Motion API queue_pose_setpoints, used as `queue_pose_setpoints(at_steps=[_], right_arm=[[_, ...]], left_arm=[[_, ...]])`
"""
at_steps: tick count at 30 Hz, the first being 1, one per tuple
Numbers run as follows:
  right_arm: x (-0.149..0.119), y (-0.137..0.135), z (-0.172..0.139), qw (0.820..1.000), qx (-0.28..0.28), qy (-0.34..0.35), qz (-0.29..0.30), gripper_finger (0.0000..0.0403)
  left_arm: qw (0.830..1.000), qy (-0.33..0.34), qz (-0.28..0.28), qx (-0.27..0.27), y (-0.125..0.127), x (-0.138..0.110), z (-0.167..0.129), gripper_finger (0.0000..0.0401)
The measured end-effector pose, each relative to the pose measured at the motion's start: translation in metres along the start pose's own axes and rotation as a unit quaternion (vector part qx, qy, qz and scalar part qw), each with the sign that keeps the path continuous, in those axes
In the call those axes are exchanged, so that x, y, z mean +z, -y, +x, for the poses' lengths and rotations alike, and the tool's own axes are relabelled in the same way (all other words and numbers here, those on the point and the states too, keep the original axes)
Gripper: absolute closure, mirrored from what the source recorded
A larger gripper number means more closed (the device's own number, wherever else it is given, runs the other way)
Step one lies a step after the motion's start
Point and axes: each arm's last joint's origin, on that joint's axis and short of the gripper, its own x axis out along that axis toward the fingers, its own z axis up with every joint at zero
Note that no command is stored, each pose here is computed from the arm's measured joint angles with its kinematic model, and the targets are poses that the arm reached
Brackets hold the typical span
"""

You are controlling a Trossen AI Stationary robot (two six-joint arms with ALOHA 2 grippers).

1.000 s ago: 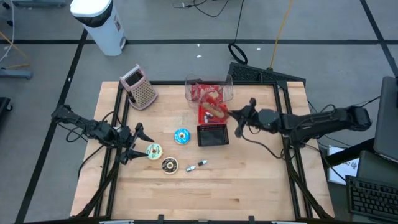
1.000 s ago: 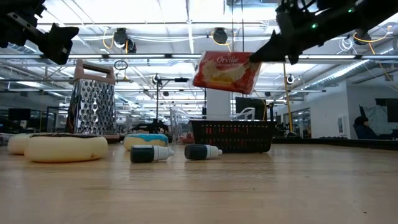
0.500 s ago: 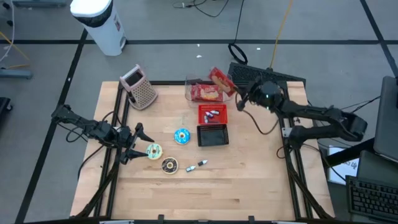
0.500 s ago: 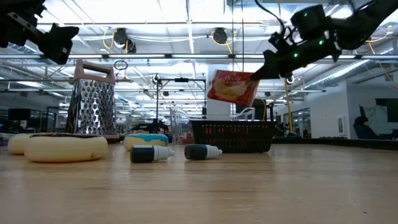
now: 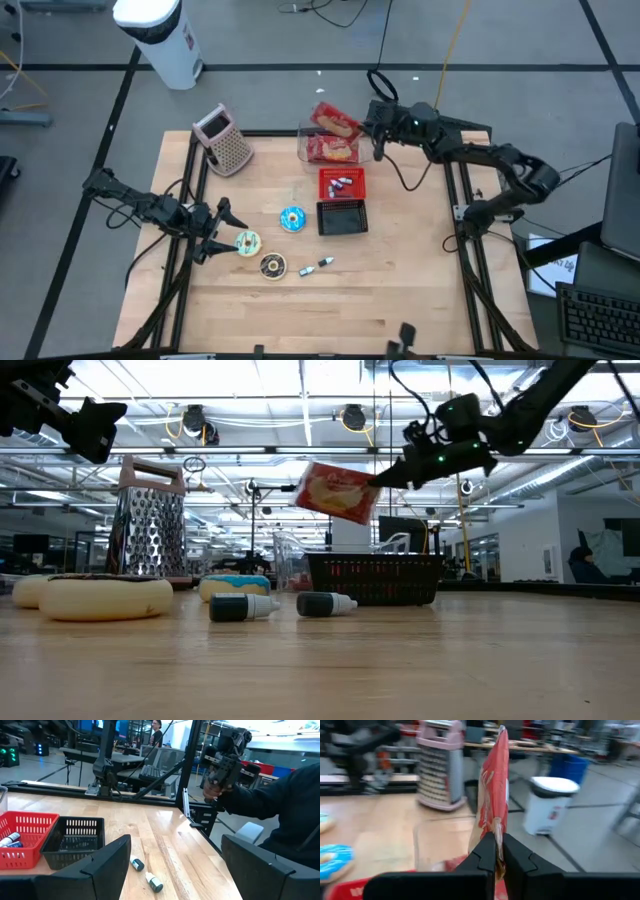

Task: Pick & Place Food Item
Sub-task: Put the popcorn pack into the transparent bin

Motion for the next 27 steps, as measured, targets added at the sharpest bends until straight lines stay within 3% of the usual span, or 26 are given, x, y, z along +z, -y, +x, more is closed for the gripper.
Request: queue_pose_setpoints(at_steps=[5,9,22,27], right_arm=[[-0.009,0.003,0.015,0.997,0.071,-0.038,0.02,0.0399],[-0.018,0.004,0.012,0.993,0.09,-0.077,0.014,0.0399],[-0.029,0.003,0.007,0.987,0.1,-0.125,0.005,0.0399],[-0.034,-0.001,0.008,0.986,0.063,-0.151,-0.02,0.0399]], left_arm=[[1.0,0.0,0.0,0.0,0.0,0.0,0.0,0.0091],[1.0,0.0,0.0,0.0,0.0,0.0,0.0,0.0091],[1.0,0.0,0.0,0.0,0.0,0.0,0.0,0.0091],[1.0,0.0,0.0,0.0,0.0,0.0,0.0,0.0091]])
